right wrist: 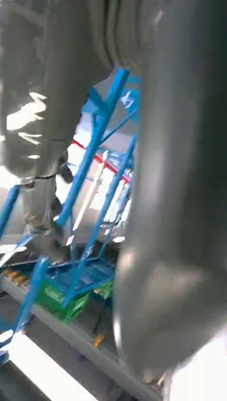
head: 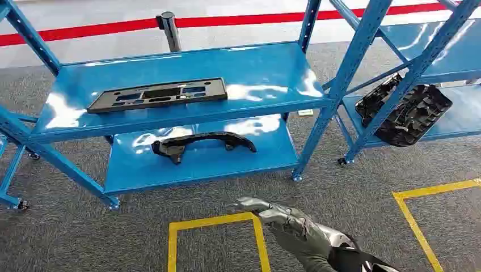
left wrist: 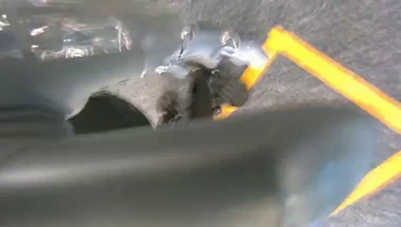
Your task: Take the parts from the cabinet and place them on the table.
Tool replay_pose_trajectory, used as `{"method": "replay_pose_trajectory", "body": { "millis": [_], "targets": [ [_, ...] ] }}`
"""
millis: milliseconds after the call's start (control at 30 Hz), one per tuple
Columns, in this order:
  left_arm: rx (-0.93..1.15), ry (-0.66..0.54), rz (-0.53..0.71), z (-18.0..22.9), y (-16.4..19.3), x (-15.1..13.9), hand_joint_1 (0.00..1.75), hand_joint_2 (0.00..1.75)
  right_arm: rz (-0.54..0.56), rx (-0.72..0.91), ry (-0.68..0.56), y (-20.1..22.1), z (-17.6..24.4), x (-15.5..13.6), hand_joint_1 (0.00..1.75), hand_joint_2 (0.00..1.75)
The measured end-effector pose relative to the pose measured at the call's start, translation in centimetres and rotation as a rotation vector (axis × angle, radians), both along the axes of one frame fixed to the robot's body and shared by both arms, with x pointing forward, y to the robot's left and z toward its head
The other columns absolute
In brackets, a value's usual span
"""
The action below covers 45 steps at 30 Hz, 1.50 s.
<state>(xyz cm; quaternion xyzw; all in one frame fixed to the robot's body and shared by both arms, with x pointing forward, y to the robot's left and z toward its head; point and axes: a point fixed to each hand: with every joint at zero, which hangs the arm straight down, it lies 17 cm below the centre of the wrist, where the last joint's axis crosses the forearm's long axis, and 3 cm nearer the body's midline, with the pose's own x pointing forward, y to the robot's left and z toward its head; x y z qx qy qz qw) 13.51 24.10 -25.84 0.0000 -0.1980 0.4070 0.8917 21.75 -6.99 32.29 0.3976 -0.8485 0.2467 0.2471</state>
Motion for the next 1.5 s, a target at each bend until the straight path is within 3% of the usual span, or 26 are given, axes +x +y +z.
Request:
{"method": "replay_pose_trajectory", "body": {
  "millis": [933,1500],
  "targets": [
    [0.008,-0.006,-0.007,0.04,0.25,0.18,0.00,0.00,-0.026,0.000,0.000,0.10,0.25,0.40,0.00,0.00],
    [0.023,-0.002,-0.093,0.04,-0.22,0.37,0.00,0.00,-0.018,0.016,0.006,0.04,0.20,-0.02,0.00,0.00]
  ]
}}
